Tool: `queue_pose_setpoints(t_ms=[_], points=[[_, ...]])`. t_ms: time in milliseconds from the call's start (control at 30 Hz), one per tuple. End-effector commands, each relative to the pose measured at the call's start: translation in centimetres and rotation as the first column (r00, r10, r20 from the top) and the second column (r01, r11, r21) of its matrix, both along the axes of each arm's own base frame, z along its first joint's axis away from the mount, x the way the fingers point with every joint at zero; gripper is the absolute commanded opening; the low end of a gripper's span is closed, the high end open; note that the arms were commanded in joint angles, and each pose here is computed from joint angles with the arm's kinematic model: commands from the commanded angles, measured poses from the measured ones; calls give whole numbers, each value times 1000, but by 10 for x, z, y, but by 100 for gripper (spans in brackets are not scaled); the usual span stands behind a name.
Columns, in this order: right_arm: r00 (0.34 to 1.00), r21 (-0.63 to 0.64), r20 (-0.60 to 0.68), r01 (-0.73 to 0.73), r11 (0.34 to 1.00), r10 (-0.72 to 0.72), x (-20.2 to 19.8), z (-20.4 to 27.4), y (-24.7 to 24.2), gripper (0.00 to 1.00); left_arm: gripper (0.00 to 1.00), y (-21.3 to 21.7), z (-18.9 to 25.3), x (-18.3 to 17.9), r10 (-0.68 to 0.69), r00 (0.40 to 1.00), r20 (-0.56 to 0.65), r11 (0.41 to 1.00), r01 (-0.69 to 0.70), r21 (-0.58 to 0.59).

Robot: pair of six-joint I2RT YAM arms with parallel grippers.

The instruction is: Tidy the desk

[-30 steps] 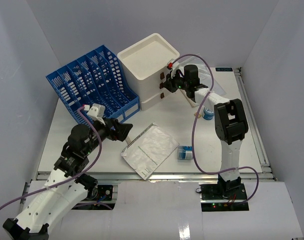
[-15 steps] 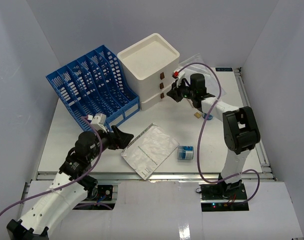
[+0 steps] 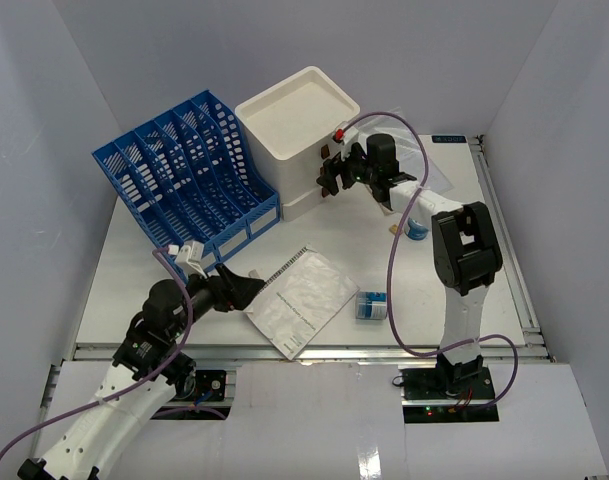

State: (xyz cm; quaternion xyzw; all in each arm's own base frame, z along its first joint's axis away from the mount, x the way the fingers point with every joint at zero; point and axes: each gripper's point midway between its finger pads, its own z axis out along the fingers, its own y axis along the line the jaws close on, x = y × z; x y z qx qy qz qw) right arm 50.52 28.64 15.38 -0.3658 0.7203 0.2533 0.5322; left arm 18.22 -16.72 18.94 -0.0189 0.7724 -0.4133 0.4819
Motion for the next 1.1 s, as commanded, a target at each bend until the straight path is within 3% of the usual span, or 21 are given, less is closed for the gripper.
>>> queue_pose_setpoints(t_ms=[0,67,267,433,733,1067], points=[[997,0,41,70,998,-70,30,18,5,76,98,6,0,2,36,999,-12,999,-36,2],[997,-9,17,72,997,-72,33,9,8,67,98,5,-3,3,35,999,-22,999,-35,6],[998,10,0,65,998,-65,30,6,13,27,98,5,-4,2,33,999,-28,999,-33,0],[998,30,1,56,998,-56,24,9,13,8,98,6,-2,0,35,999,-18,999,-35,-10],[1000,51,-8,22,998,-22,-8,17,6,8,98,5,0,-2,24,1000,-16,1000,-24,-15],[999,4,-38,9,1000,-9,-77,8,-36,8,98,-4,-1,-4,-33,999,-14,999,33,-15]])
